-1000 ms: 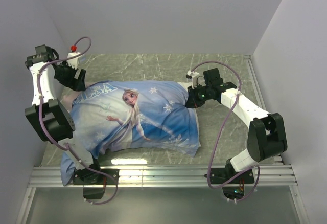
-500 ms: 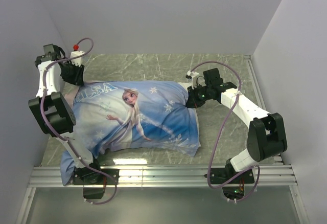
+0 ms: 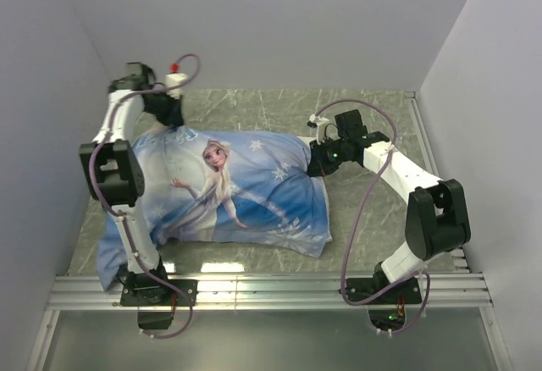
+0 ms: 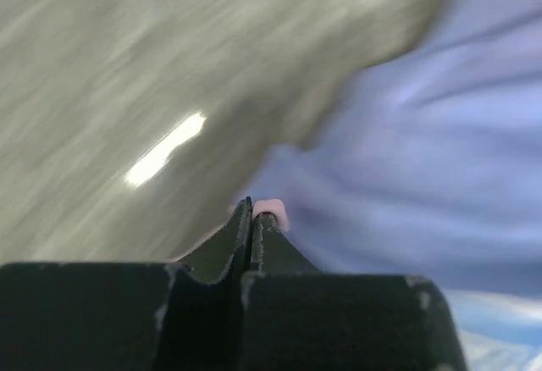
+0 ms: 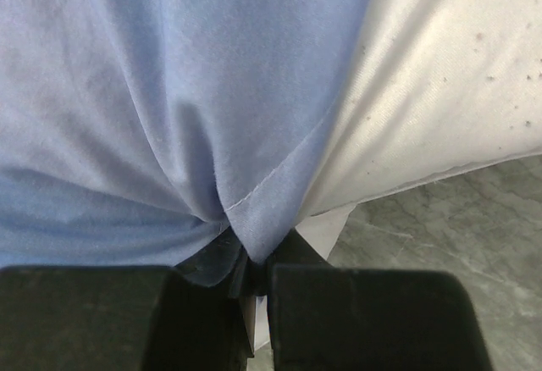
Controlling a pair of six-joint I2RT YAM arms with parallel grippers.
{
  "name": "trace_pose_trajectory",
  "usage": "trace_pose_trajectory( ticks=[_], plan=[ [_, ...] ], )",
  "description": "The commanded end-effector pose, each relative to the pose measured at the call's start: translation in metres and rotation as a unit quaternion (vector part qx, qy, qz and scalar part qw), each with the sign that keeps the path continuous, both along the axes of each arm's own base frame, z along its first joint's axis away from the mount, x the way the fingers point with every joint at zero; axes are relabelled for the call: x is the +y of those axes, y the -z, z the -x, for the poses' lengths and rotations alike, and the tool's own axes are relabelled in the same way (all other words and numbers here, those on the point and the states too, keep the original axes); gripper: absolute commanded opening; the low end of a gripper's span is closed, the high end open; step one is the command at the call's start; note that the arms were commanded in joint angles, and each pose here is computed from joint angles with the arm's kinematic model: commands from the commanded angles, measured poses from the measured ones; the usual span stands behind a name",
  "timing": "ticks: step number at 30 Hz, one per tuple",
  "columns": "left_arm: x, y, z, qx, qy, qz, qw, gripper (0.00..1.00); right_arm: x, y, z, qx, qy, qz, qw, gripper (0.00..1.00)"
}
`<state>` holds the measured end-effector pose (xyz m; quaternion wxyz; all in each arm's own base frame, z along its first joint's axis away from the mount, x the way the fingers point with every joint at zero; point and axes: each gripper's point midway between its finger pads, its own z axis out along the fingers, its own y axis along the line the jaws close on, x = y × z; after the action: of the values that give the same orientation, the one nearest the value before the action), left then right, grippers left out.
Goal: Put the pillow into the pillowcase
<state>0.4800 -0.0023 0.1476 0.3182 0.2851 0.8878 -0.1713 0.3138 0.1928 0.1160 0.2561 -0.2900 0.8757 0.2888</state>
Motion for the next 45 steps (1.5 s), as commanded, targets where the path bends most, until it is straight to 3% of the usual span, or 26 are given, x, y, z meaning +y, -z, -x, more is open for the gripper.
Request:
trace_pose_trajectory(
  ticks=[1,4,8,11,12,14,15,17,18,20,21,23,24,26,27,28,31,33,37,42,43,45],
  plan=[
    [-0.154,-0.042,0.009,-0.016,0.146,0.156,0.977,0.0,0.02,-0.018,-0.027,-0.038,0.001,-0.024,0.999,0.0],
    [-0.225,-0.074,0.022,-0.024,0.193,0.215,0.957,0.0,0.026,-0.023,-0.029,-0.031,0.005,-0.04,0.999,0.0],
    [-0.26,-0.103,0.023,-0.051,0.19,0.24,0.951,0.01,0.023,-0.021,-0.031,-0.03,0.018,-0.039,0.999,0.0],
    [-0.243,-0.104,0.003,-0.064,0.135,0.213,0.966,0.26,0.015,-0.018,-0.036,-0.019,0.042,-0.045,0.998,0.0],
    [-0.223,-0.106,-0.003,-0.063,0.112,0.202,0.971,0.52,0.013,-0.017,-0.037,-0.014,0.047,-0.049,0.998,0.0],
    [-0.19,-0.129,-0.007,-0.096,0.085,0.181,0.975,0.75,0.005,-0.018,-0.039,-0.007,0.063,-0.055,0.996,0.0],
    [-0.155,-0.134,-0.008,-0.1,0.051,0.168,0.979,0.99,0.004,-0.018,-0.039,-0.004,0.066,-0.059,0.996,0.0],
    [-0.114,-0.152,0.009,-0.135,0.045,0.123,0.982,0.99,0.003,-0.019,-0.032,0.008,0.071,-0.068,0.995,0.0],
    [-0.078,-0.136,0.027,-0.102,0.018,0.1,0.99,0.99,0.003,-0.019,-0.028,0.012,0.073,-0.069,0.995,0.0],
    [-0.042,-0.142,0.06,-0.128,0.038,0.043,0.99,0.99,0.006,-0.02,-0.02,0.028,0.082,-0.086,0.993,0.0],
    [-0.007,-0.117,0.077,-0.113,0.035,0.002,0.993,0.99,0.007,-0.021,-0.017,0.039,0.088,-0.093,0.991,0.0],
    [0.02,-0.106,0.117,-0.094,0.029,-0.039,0.994,0.99,0.009,-0.018,-0.011,0.059,0.094,-0.101,0.989,0.0],
    [0.043,-0.077,0.14,-0.068,0.042,-0.069,0.994,0.98,0.01,-0.017,-0.009,0.067,0.096,-0.104,0.988,0.0],
    [0.053,-0.058,0.179,-0.036,0.056,-0.099,0.993,0.96,0.01,-0.011,-0.003,0.089,0.103,-0.103,0.985,0.0],
    [0.056,-0.025,0.204,0.005,0.056,-0.101,0.993,0.92,0.009,-0.008,-0.001,0.098,0.107,-0.098,0.985,0.13],
    [0.063,-0.013,0.216,0.013,0.069,-0.13,0.989,0.91,0.006,-0.005,0.003,0.113,0.113,-0.088,0.983,0.18],
    [0.061,0.015,0.249,-0.008,0.092,-0.176,0.98,0.89,-0.012,0.001,0.005,0.141,0.138,-0.076,0.978,0.4],
    [0.058,0.041,0.257,-0.028,0.109,-0.195,0.974,0.94,-0.023,-0.002,0.008,0.164,0.153,-0.092,0.97,0.53],
    [0.056,0.056,0.239,-0.126,0.125,-0.268,0.947,0.99,-0.025,-0.008,0.022,0.2,0.144,-0.103,0.964,0.55],
    [0.063,0.053,0.198,-0.255,0.095,-0.366,0.89,0.99,-0.017,-0.001,0.045,0.261,0.133,-0.121,0.948,0.61],
    [0.068,0.035,0.181,-0.306,0.077,-0.392,0.864,0.99,-0.015,0.005,0.049,0.275,0.134,-0.123,0.944,0.61],
    [0.07,0.045,0.181,-0.326,0.075,-0.417,0.845,0.99,-0.011,0.009,0.054,0.288,0.131,-0.127,0.94,0.67]
  ],
)
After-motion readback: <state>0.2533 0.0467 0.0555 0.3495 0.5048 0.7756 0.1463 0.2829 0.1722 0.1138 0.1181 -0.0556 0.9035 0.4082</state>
